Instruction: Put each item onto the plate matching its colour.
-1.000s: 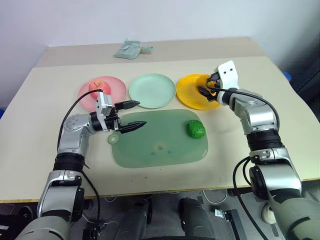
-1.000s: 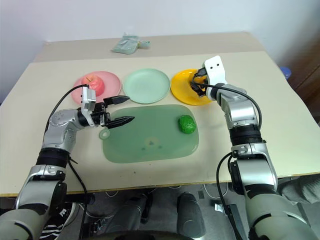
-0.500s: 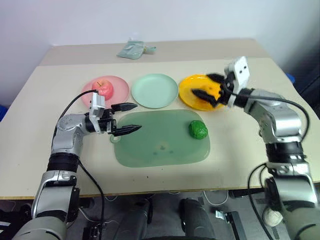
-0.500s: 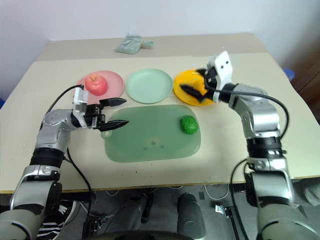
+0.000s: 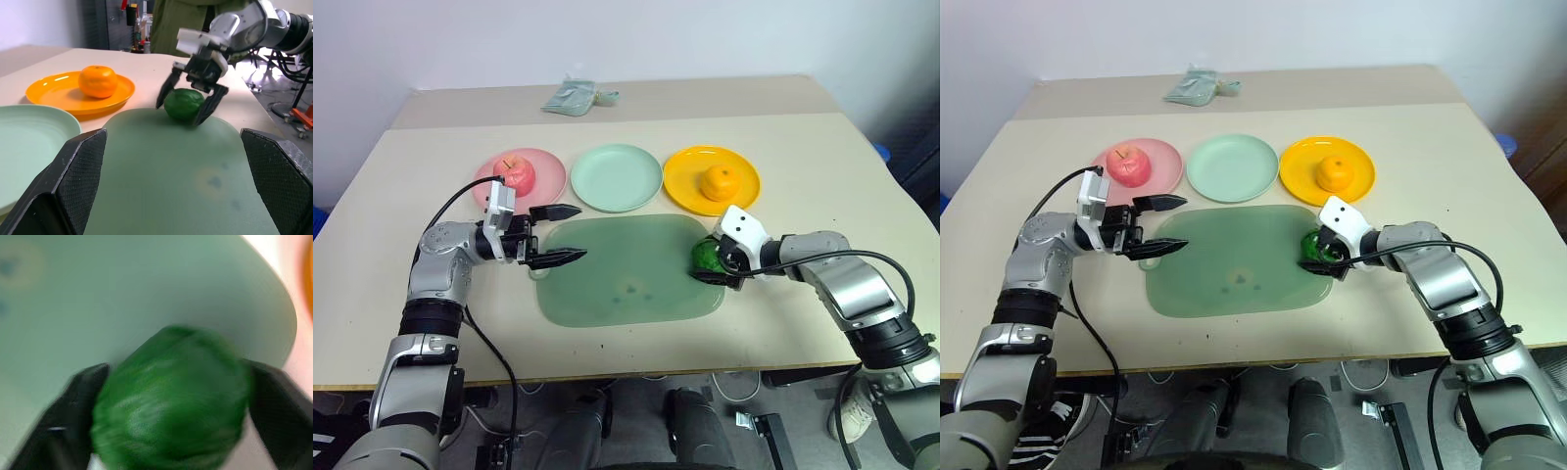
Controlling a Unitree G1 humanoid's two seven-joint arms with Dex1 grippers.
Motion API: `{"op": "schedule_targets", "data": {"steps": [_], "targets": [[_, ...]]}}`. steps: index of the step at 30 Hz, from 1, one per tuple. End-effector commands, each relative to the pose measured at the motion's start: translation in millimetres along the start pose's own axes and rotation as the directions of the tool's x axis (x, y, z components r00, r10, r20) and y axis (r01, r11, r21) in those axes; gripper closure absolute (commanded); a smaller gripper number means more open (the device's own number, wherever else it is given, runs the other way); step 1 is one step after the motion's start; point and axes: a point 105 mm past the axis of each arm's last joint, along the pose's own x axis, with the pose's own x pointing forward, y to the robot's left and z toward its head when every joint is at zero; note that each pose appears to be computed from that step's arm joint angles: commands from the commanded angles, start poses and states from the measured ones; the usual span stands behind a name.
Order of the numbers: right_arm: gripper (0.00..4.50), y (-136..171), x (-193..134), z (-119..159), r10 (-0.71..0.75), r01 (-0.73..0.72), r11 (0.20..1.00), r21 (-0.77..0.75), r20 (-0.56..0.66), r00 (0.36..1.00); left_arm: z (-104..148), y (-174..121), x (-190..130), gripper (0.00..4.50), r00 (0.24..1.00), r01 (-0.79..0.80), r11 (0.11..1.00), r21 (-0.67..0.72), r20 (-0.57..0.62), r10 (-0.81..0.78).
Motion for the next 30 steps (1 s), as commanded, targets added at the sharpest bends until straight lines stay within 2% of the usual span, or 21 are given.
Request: {"op": "schedule_targets", "data": {"steps": [1,6,10,13,16,18,19,23,26,27,30], "targets": [[1.75,0,-4,19,-0.001,0.004,0.999,-0.047,0.073,0.997,11,0,0,0.00,1.000,0.001,0.999,0.048,-0.004,-0.001],[1.75,-7,-6,67,-0.006,0.003,1.000,0.012,0.280,0.960,14,4,-2,0.00,0.999,-0.051,0.997,0.052,0.008,0.051],[1.75,-17,4,113,-0.061,0.063,0.998,0.009,0.420,0.905,3,16,-8,0.00,0.985,-0.154,0.987,0.049,-0.069,0.157],[1.75,-32,31,129,-0.179,0.226,0.972,-0.067,0.417,0.891,-3,32,-16,0.00,0.953,-0.276,0.955,0.111,-0.095,0.287],[1.75,-39,56,147,-0.210,0.251,0.967,-0.031,0.455,0.865,5,52,-22,0.00,0.900,-0.425,0.892,0.152,-0.034,0.435],[1.75,-44,67,164,-0.237,0.265,0.964,0.014,0.495,0.836,7,64,-25,0.00,0.851,-0.521,0.844,0.126,0.000,0.525],[1.75,-48,72,170,-0.270,0.299,0.954,0.023,0.501,0.822,7,63,-24,0.00,0.846,-0.530,0.840,0.116,0.008,0.532],[1.75,-42,100,182,-0.267,0.256,0.962,0.094,0.500,0.824,1,49,-15,0.00,0.862,-0.505,0.858,0.093,0.021,0.506],[0.26,-37,112,176,-0.249,0.212,0.969,0.130,0.484,0.839,0,42,-11,0.00,0.872,-0.489,0.866,0.106,0.017,0.490],[0.04,-35,115,173,-0.241,0.210,0.971,0.119,0.475,0.847,0,41,-11,0.00,0.871,-0.491,0.866,0.099,0.017,0.492],[0.04,-37,117,169,-0.271,0.249,0.962,0.109,0.466,0.842,1,40,-13,0.00,0.871,-0.490,0.867,0.093,0.017,0.490]]}}
